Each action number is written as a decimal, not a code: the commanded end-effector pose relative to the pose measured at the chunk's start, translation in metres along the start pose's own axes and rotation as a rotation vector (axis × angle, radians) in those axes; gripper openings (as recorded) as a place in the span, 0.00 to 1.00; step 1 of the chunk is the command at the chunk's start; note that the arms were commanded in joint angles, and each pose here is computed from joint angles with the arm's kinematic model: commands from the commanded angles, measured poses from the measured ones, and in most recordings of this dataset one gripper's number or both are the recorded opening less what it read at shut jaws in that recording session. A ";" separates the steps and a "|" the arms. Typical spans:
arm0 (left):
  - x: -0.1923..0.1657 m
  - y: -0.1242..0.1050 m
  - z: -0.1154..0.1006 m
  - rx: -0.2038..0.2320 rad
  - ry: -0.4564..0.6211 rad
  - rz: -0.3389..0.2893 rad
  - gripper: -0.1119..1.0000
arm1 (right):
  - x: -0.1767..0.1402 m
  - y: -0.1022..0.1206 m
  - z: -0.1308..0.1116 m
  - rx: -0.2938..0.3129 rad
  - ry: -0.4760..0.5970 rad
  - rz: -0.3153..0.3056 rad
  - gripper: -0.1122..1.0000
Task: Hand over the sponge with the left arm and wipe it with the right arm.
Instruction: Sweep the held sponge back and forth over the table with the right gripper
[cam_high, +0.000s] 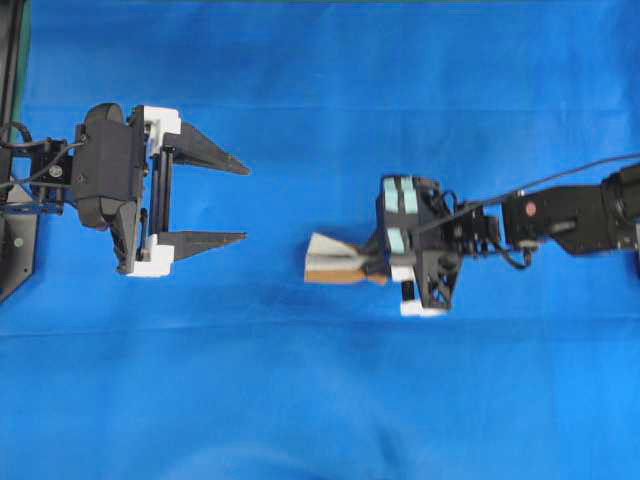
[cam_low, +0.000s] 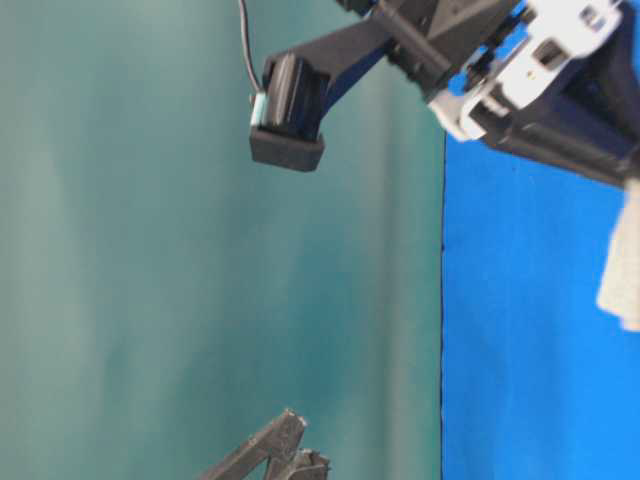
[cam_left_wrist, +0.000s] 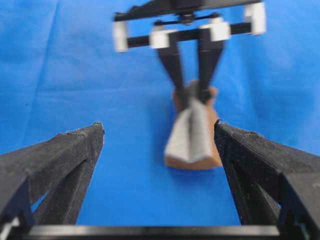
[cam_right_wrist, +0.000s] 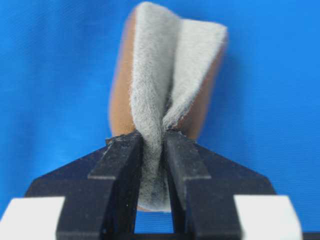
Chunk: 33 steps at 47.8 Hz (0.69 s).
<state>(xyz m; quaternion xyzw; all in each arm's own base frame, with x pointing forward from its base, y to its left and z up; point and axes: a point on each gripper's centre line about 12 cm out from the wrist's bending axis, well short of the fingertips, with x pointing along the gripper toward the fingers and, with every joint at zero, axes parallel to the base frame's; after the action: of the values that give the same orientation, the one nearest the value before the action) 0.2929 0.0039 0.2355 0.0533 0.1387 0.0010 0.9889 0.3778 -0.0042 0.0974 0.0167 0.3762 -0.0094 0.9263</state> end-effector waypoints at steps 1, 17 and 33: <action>0.000 0.000 0.006 -0.002 -0.026 0.001 0.90 | -0.008 -0.033 0.012 0.032 -0.039 -0.061 0.30; 0.000 -0.003 0.007 0.001 -0.029 -0.010 0.90 | -0.020 -0.116 0.007 0.083 -0.048 -0.219 0.29; 0.000 -0.003 0.007 0.000 -0.030 -0.009 0.90 | -0.020 -0.115 0.006 0.082 -0.051 -0.217 0.29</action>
<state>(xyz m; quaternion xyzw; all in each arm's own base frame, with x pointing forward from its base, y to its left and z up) 0.2933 0.0008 0.2357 0.0541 0.1361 -0.0041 0.9892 0.3578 -0.1236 0.0983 0.0186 0.3730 -0.1300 0.9185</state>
